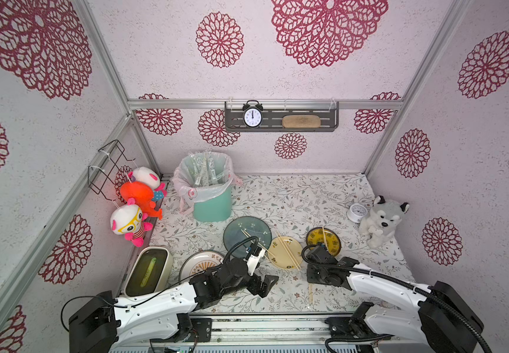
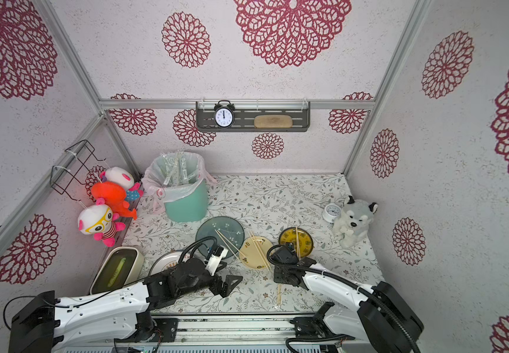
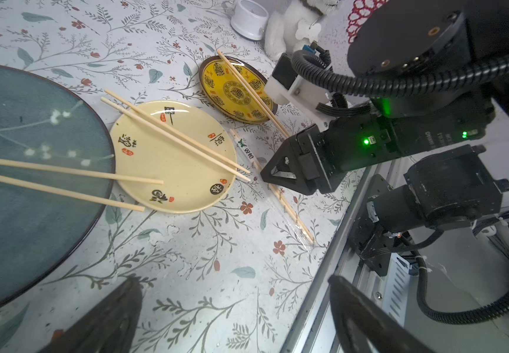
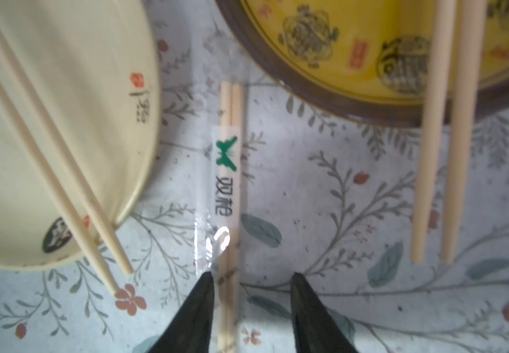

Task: Remove the packaging of disposable chopsticks
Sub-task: Move the disposable chopsticks to the center of the board.

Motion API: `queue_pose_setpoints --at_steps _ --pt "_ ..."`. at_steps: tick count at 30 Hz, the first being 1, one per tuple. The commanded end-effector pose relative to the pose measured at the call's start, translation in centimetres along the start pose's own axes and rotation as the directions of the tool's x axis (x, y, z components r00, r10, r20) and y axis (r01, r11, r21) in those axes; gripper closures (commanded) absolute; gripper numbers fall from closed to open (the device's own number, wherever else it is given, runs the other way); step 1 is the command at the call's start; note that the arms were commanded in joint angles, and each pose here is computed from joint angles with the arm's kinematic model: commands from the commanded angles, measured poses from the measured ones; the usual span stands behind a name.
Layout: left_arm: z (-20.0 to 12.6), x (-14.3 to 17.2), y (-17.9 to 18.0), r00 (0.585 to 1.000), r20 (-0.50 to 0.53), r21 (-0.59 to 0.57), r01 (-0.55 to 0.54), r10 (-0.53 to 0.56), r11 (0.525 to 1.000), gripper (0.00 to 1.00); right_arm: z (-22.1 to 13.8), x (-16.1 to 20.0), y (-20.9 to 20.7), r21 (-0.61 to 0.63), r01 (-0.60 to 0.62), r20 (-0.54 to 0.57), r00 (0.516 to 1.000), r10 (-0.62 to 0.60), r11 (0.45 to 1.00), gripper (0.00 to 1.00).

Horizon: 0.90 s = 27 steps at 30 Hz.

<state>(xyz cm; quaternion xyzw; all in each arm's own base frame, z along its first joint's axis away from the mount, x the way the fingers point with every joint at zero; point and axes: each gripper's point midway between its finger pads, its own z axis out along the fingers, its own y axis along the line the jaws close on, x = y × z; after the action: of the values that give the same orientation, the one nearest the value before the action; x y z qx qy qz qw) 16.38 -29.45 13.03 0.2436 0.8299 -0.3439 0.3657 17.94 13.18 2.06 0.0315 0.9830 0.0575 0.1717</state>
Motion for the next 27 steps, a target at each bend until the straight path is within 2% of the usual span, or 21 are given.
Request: queue_pose_setpoints --at_steps 1,7,13,18,27 --pt "0.2 -0.6 0.1 1.000 0.018 -0.002 -0.004 0.004 1.000 0.02 -1.4 0.6 -0.5 0.032 0.023 -0.021 1.000 -0.022 0.999 0.55" --pt "-0.1 -0.7 0.1 0.999 0.033 0.001 -0.008 0.008 1.000 0.02 -1.2 2.3 1.1 0.009 0.062 -0.074 0.995 -0.061 0.998 0.69" --pt "-0.5 -0.6 0.1 0.999 0.046 0.005 -0.015 0.015 1.000 0.02 -0.5 2.8 0.8 0.035 0.074 -0.101 0.992 -0.070 0.997 0.70" --pt "-0.9 -0.5 0.4 0.998 0.059 0.003 -0.019 0.019 1.000 0.02 1.1 3.7 0.7 0.039 0.085 -0.171 0.982 -0.077 0.996 0.75" --pt "-1.5 -0.1 0.8 0.997 0.080 0.005 -0.021 0.020 1.000 0.02 1.5 4.4 0.0 0.060 0.081 -0.202 0.977 -0.067 0.995 0.94"
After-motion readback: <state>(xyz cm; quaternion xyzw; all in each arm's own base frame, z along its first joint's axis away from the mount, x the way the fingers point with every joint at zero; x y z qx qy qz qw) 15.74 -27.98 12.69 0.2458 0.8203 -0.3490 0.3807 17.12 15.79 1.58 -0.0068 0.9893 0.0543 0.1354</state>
